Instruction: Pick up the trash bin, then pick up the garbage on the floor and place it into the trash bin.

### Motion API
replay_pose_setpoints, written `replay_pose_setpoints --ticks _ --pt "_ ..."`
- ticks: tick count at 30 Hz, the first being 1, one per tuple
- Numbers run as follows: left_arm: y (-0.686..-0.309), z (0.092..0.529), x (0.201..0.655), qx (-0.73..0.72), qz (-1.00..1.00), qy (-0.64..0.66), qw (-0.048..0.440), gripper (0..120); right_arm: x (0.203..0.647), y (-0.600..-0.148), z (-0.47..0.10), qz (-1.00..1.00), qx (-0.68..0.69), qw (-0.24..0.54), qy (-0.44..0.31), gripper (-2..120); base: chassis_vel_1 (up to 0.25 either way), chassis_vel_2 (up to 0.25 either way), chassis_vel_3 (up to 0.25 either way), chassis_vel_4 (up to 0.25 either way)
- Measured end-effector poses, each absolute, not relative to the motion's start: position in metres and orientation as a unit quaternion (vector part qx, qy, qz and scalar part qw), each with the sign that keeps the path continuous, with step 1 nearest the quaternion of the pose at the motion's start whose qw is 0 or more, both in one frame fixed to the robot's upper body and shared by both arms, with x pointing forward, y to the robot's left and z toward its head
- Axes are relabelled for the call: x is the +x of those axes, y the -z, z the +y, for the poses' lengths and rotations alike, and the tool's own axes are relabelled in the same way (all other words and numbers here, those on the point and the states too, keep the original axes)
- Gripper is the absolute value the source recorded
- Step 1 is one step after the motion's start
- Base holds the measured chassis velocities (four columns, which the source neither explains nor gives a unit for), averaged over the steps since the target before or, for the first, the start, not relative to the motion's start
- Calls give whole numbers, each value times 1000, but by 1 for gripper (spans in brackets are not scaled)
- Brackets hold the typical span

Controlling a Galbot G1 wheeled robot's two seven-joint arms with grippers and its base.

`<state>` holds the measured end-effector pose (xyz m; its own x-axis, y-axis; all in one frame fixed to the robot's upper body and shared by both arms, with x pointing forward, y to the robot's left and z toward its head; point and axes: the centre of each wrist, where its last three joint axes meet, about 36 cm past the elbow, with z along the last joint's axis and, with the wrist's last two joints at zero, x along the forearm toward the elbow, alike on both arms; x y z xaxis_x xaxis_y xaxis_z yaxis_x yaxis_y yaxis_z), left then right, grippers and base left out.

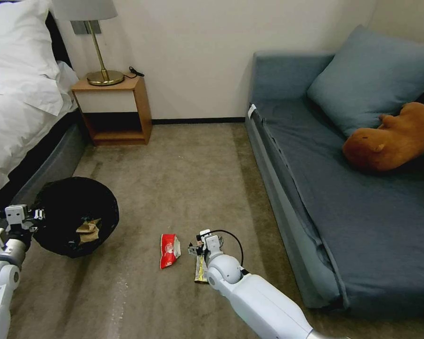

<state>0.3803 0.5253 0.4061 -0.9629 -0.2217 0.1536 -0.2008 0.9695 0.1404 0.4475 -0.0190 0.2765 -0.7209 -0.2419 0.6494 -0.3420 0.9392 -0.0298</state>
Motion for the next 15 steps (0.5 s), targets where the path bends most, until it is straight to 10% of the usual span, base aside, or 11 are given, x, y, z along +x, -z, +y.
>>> replay_pose_setpoints --ticks 15 --pt "-401 523 382 105 -989 58 86 4 420 -258 -19 -915 164 359 -86 100 -68 61 62 -64"
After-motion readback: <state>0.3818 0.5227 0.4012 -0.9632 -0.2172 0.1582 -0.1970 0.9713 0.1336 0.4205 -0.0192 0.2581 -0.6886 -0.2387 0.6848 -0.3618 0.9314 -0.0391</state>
